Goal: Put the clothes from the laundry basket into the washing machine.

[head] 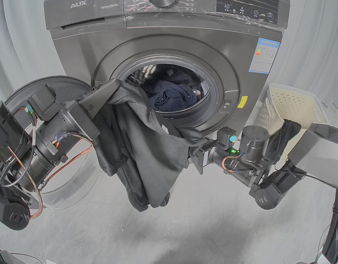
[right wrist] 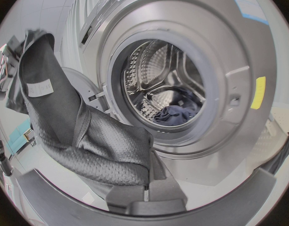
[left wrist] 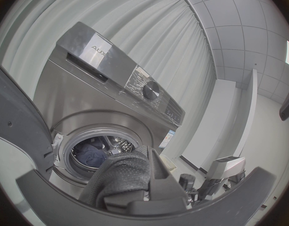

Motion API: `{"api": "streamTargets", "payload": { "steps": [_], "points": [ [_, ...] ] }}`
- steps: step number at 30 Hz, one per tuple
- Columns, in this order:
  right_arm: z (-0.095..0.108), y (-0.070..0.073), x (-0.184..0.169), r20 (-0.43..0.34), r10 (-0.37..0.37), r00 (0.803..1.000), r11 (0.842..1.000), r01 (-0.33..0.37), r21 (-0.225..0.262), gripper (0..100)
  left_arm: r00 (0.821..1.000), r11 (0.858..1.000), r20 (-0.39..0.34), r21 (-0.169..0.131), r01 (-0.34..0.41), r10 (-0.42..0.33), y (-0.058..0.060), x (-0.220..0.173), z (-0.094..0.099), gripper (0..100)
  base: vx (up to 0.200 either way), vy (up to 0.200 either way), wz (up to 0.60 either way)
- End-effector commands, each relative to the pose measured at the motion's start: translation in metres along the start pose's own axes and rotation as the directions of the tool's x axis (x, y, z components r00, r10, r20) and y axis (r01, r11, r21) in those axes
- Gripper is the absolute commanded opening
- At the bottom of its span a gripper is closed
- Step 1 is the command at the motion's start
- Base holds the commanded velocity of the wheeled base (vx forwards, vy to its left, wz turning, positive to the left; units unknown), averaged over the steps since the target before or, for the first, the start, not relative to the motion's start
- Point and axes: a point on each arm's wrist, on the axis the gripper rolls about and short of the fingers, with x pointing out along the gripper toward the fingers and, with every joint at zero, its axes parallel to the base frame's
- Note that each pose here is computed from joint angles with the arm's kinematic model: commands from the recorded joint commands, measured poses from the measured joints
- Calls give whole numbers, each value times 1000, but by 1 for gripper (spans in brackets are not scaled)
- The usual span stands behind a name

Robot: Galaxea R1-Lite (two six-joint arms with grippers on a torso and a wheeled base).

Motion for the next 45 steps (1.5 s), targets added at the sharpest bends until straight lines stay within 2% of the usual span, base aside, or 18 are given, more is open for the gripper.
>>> {"api": "streamTargets", "payload": {
  "steps": [1,7,11,18,22,45],
  "points": [
    [40,-19,-38,67,-47,997,999,47,-1,0,999,999,11,6,-46,46,11,-2,4,0,0,0,0],
    [58,-20,-68,137,-52,989,999,51,11,0,998,998,0,6,-61,61,14,-6,1,0,0,0,0],
    [82,-18,-87,225,-60,973,997,46,65,0,997,998,-21,1,-71,71,16,-8,-5,0,0,0,0],
    [105,-19,-98,299,-88,950,995,70,71,0,995,995,-22,9,-96,96,21,-11,-5,0,0,0,0],
    [108,-27,-103,308,-112,945,993,96,68,0,994,994,-12,13,-106,106,23,-12,-2,0,0,0,0],
    [124,-28,-108,362,-114,925,993,94,70,0,996,996,-6,13,-91,91,20,-11,0,0,0,0,0]
  ]
}}
